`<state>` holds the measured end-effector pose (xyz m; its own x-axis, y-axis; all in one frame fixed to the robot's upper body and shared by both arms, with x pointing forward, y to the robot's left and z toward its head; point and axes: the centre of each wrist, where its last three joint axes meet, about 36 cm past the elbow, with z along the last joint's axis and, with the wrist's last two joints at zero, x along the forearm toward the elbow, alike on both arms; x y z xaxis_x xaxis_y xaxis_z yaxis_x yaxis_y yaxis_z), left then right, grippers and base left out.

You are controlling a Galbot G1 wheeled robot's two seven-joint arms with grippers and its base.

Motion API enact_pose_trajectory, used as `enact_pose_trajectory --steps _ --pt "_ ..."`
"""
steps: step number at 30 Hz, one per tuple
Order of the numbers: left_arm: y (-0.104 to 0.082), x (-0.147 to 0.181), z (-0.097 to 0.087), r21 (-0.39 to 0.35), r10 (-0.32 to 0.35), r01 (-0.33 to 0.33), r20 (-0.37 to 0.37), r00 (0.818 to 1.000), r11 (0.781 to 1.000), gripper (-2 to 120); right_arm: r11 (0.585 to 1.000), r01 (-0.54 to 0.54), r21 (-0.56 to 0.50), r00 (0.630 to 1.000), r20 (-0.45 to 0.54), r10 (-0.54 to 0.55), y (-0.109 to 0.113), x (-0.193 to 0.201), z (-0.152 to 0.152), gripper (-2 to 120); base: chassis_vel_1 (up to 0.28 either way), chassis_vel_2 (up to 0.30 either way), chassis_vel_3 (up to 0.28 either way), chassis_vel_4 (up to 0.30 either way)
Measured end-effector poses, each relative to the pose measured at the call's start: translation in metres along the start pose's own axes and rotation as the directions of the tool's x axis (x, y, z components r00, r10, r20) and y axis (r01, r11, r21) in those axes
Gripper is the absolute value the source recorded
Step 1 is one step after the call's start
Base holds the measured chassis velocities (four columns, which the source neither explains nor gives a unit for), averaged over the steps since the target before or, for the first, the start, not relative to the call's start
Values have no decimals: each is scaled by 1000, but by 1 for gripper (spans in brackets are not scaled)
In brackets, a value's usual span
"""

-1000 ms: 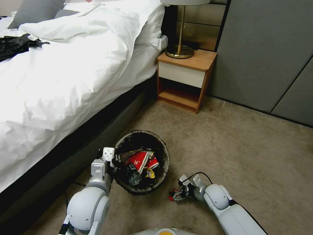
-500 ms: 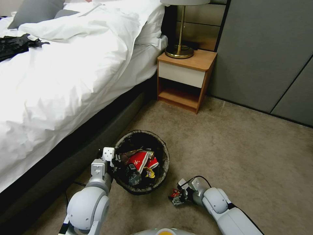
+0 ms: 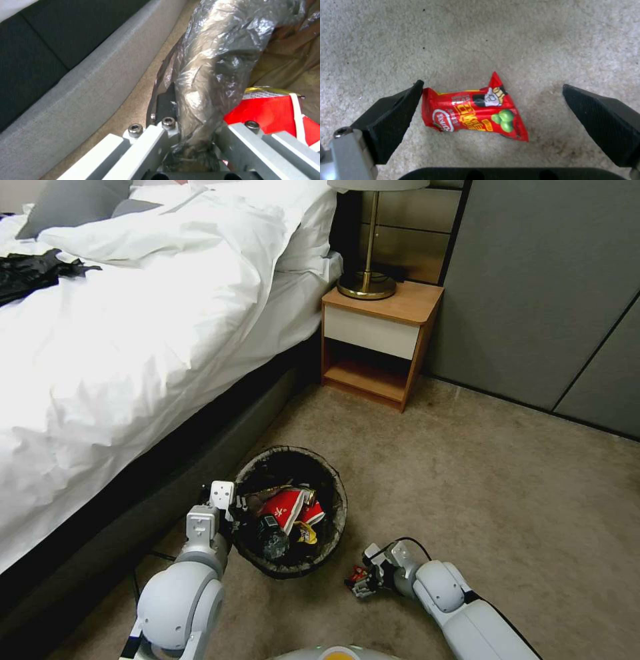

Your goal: Pick up the trash bin, then pick up the garbage from the floor and place it into the trash bin.

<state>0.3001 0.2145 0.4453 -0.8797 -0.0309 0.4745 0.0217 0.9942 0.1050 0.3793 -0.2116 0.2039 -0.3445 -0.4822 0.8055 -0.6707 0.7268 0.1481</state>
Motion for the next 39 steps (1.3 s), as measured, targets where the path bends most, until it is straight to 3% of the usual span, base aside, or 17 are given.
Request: enact_pose_trajectory --steps 4,16,24,35,37,39 --pt "0 0 0 2 1 -1 1 1000 1000 0 1000 1 6 1000 -4 -1 0 0 2 87 0 0 0 0" --pt "-1 -3 0 5 5 -5 0 1000 1000 0 1000 0 19 1000 -20 1 7 -1 8 64 0 0 0 0" --pt "-1 -3 0 5 10 -10 2 1000 1000 0 1000 6 29 1000 -24 -5 10 1 9 60 0 0 0 0" --pt "-1 -3 -1 3 13 -13 5 1000 1000 0 1000 0 23 1000 -27 0 9 4 12 38 0 0 0 0" --pt "-1 -3 -1 1 13 -13 5 1000 1000 0 1000 -4 23 1000 -27 5 7 6 11 26 0 0 0 0" --pt "-1 -3 -1 1 14 -14 5 1000 1000 0 1000 -5 21 1000 -27 5 6 6 11 24 0 0 0 0"
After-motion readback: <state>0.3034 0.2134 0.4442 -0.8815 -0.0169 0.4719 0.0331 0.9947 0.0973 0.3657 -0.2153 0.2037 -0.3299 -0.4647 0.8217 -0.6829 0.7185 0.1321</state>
